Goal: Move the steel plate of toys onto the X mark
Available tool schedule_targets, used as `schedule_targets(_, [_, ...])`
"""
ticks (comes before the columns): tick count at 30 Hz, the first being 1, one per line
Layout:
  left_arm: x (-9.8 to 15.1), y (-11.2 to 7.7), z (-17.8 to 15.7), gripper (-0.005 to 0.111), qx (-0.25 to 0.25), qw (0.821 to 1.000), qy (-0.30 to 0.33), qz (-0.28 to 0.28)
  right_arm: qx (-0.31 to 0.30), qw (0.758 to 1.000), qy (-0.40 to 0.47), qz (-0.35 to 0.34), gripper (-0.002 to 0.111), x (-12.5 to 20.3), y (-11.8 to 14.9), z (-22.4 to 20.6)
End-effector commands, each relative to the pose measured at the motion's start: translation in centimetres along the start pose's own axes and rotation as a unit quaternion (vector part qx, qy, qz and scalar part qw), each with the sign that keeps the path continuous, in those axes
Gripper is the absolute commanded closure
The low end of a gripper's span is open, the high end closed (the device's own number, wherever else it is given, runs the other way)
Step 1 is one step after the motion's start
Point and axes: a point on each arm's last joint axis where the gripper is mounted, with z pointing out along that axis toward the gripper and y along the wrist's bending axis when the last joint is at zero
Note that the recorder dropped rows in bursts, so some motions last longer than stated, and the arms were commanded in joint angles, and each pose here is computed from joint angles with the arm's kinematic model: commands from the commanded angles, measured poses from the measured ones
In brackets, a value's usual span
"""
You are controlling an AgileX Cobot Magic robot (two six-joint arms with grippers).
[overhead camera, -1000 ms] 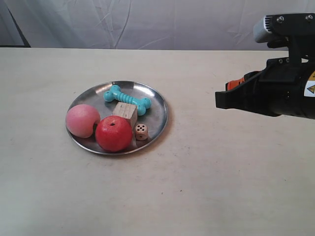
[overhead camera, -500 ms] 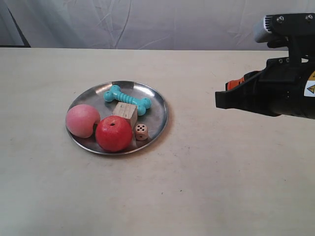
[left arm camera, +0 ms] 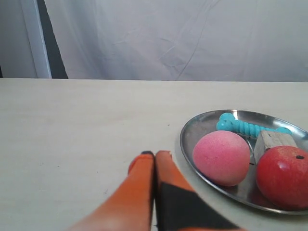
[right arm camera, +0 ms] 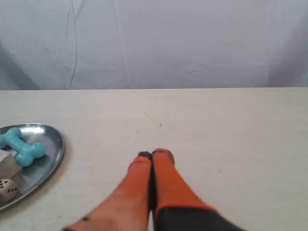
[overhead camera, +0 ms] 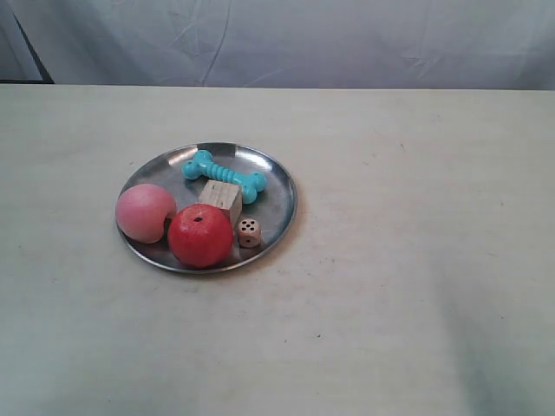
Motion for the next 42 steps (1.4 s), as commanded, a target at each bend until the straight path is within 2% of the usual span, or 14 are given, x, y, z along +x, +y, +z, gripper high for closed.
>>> schedule_targets(1, [0.1, 0.0, 0.0, 0.106, 0.0, 1.0, 0.0, -0.004, 0.011, 1.0, -0.013, 0.003, 0.108, 4.2, -0.5, -0.6])
schedule_targets(8, [0.1, 0.0, 0.0, 0.106, 0.0, 1.0, 0.0, -0.004, 0.012, 1.0, 0.02, 0.008, 0.108, 8.0, -0.8, 0.3])
schedule_targets(24, [0.1, 0.0, 0.0, 0.106, 0.0, 1.0, -0.001, -0.004, 0.012, 1.0, 0.022, 0.008, 0.108, 8.0, -0.8, 0.3])
schedule_targets(36, [0.1, 0.0, 0.0, 0.106, 0.0, 1.0, -0.001, -0.004, 0.003, 0.999, 0.02, -0.032, 0.108, 8.0, -0.7, 0.3])
schedule_targets(42, [0.1, 0.0, 0.0, 0.106, 0.0, 1.0, -0.001, -0.004, 0.002, 0.999, 0.02, -0.03, 0.108, 8.0, -0.7, 0.3])
